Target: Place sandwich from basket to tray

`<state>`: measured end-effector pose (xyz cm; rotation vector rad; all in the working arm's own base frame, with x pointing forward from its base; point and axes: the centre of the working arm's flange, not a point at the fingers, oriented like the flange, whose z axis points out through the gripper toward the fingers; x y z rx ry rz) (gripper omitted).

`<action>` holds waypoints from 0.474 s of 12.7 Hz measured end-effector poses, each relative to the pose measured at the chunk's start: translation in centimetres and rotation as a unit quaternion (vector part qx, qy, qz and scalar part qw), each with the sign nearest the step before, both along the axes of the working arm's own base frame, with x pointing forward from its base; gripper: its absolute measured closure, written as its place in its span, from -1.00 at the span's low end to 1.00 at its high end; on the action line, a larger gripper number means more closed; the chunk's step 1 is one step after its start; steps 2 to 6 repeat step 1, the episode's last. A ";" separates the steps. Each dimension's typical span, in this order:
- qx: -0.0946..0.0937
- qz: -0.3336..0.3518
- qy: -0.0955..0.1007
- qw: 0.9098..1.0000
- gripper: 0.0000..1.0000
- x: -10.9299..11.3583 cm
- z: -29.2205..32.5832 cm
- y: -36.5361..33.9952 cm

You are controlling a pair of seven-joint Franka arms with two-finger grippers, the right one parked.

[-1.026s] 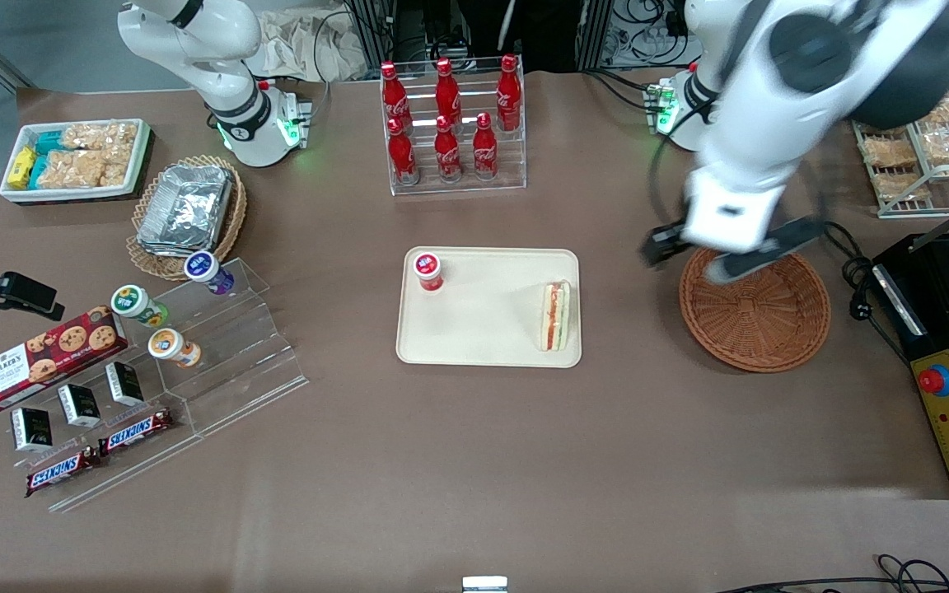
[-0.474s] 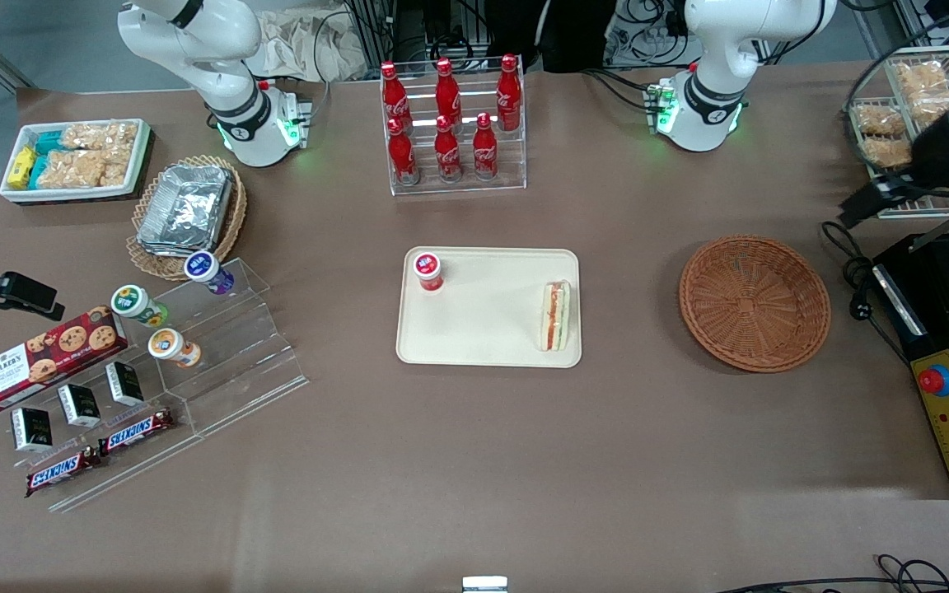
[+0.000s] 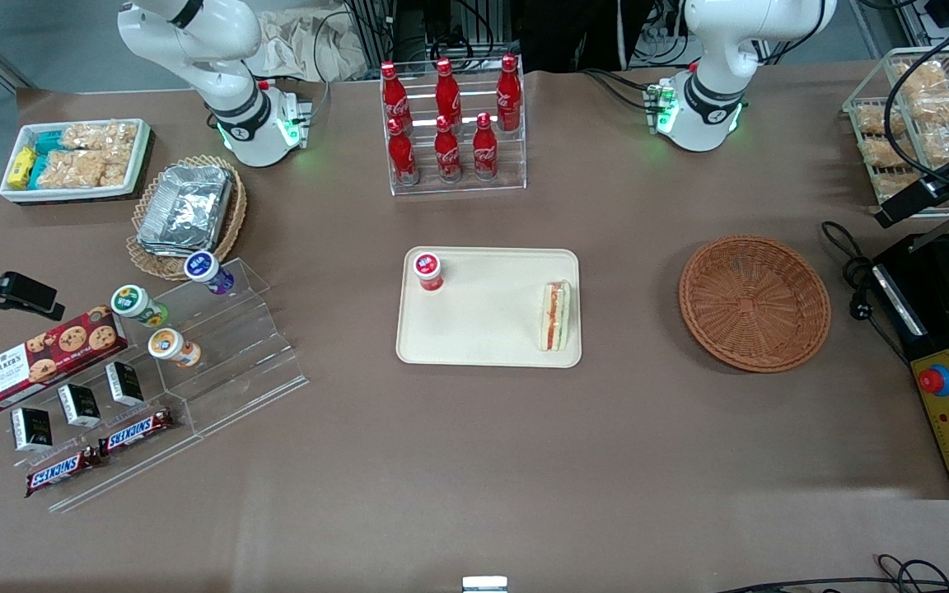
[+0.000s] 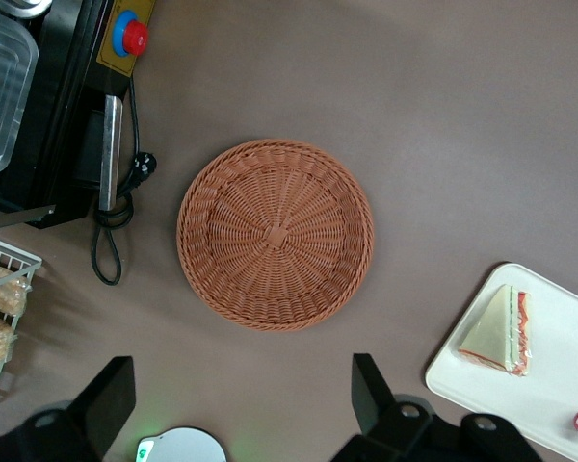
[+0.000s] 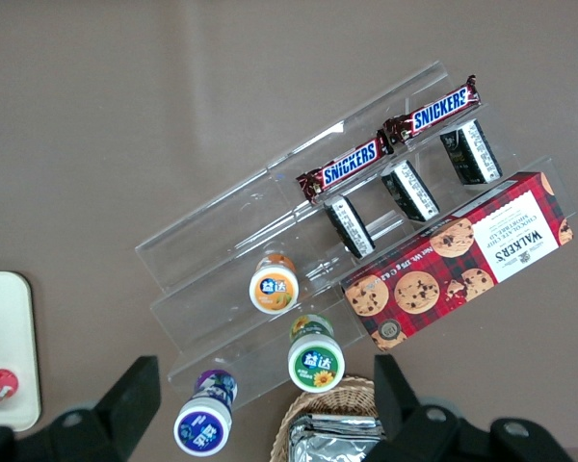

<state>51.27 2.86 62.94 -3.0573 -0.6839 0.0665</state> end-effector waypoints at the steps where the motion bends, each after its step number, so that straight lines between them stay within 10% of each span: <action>1: 0.000 0.002 0.000 1.000 -1.00 0.0 0.0 0.2; 6: 0.000 0.002 0.000 1.000 -1.00 0.0 0.0 0.2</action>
